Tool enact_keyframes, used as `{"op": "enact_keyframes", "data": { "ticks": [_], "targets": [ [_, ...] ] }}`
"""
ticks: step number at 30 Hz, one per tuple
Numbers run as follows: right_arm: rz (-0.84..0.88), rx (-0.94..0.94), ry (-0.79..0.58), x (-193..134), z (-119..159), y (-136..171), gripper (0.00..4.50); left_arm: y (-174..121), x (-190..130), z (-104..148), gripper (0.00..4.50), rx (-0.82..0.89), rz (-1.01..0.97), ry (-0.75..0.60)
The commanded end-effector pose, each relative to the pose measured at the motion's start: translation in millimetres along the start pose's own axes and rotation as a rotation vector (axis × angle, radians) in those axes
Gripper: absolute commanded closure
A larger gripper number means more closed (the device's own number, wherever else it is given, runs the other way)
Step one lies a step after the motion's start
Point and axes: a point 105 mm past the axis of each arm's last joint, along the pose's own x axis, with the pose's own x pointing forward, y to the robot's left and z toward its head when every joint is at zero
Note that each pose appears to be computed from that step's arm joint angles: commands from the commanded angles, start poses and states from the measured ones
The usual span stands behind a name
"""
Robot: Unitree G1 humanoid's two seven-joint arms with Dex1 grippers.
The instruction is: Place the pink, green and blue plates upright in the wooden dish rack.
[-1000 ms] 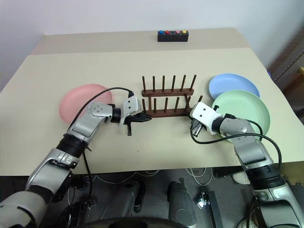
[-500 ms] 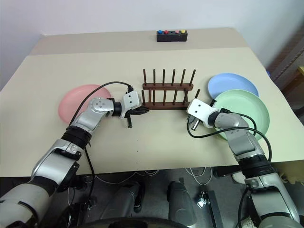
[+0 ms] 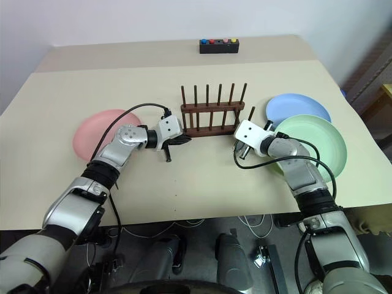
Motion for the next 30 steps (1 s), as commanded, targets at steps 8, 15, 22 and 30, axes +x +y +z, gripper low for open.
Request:
{"op": "enact_keyframes", "data": {
  "ticks": [8,15,22,30],
  "targets": [
    [-0.043,-0.034,-0.047,3.5,15.1,-11.8,4.47,21.3,-6.7,16.2,4.50,0.054,0.073,-0.042],
    [-0.054,-0.039,-0.045,-0.4,14.2,-15.2,4.47,17.2,-10.8,21.4,4.50,-0.043,0.029,-0.093],
    [-0.034,0.034,-0.126,-14.0,30.7,-17.3,4.47,20.2,-32.9,46.8,4.50,-0.246,-0.035,-0.261],
    [0.132,0.374,-0.265,-64.7,61.7,-14.9,2.65,-4.4,-79.8,53.9,2.66,-0.442,-0.236,-0.368]
  ]
}}
